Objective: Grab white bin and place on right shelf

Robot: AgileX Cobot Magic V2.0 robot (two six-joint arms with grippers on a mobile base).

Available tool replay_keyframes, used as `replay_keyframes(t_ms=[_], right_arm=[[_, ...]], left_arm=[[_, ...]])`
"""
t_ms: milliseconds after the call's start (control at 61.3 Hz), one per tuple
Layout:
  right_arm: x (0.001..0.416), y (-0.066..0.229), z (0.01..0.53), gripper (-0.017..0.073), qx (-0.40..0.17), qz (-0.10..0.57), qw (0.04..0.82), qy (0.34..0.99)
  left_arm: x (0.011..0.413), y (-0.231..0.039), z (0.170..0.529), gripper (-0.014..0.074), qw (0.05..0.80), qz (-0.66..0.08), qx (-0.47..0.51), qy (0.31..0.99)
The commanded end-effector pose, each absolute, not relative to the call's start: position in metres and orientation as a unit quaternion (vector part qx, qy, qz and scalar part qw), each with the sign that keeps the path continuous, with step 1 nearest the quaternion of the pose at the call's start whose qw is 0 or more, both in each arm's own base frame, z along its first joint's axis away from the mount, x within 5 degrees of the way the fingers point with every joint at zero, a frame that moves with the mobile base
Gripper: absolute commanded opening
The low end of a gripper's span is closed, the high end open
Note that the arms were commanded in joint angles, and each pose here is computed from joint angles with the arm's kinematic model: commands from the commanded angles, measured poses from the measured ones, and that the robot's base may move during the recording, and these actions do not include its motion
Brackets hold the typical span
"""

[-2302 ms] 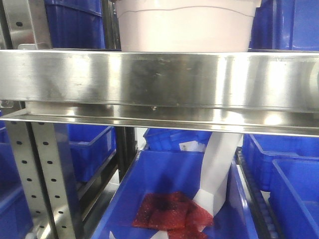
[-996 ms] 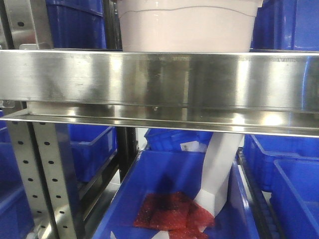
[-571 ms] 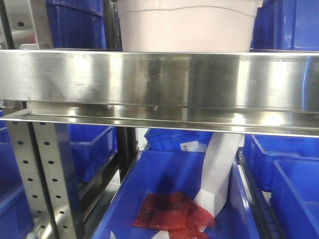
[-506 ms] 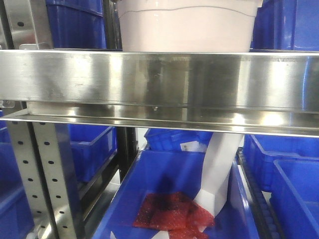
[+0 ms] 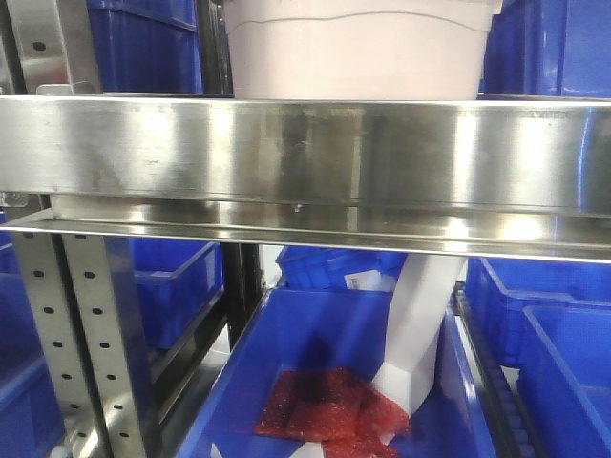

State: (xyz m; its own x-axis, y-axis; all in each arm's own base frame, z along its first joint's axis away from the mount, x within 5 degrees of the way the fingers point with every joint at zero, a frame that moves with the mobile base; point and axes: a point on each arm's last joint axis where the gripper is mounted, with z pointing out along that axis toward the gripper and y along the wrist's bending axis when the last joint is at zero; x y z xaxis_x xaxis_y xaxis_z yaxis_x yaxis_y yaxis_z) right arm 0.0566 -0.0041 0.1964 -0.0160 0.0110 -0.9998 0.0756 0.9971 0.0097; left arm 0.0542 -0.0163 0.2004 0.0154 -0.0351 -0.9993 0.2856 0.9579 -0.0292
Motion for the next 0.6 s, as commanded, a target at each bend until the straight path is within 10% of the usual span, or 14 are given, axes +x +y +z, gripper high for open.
replay_keyframes(t_ms=[0, 588], right_arm=[[0.0548, -0.0049, 0.2059, 0.0069, 0.032, -0.030, 0.740, 0.671], [0.0548, -0.0049, 0.2059, 0.0069, 0.032, -0.030, 0.740, 0.671]], left_arm=[[0.0530, -0.0156, 0.2080, -0.0118, 0.737, -0.121, 0.083, 0.660], [0.0530, -0.0156, 0.2080, -0.0118, 0.737, -0.121, 0.083, 0.660]])
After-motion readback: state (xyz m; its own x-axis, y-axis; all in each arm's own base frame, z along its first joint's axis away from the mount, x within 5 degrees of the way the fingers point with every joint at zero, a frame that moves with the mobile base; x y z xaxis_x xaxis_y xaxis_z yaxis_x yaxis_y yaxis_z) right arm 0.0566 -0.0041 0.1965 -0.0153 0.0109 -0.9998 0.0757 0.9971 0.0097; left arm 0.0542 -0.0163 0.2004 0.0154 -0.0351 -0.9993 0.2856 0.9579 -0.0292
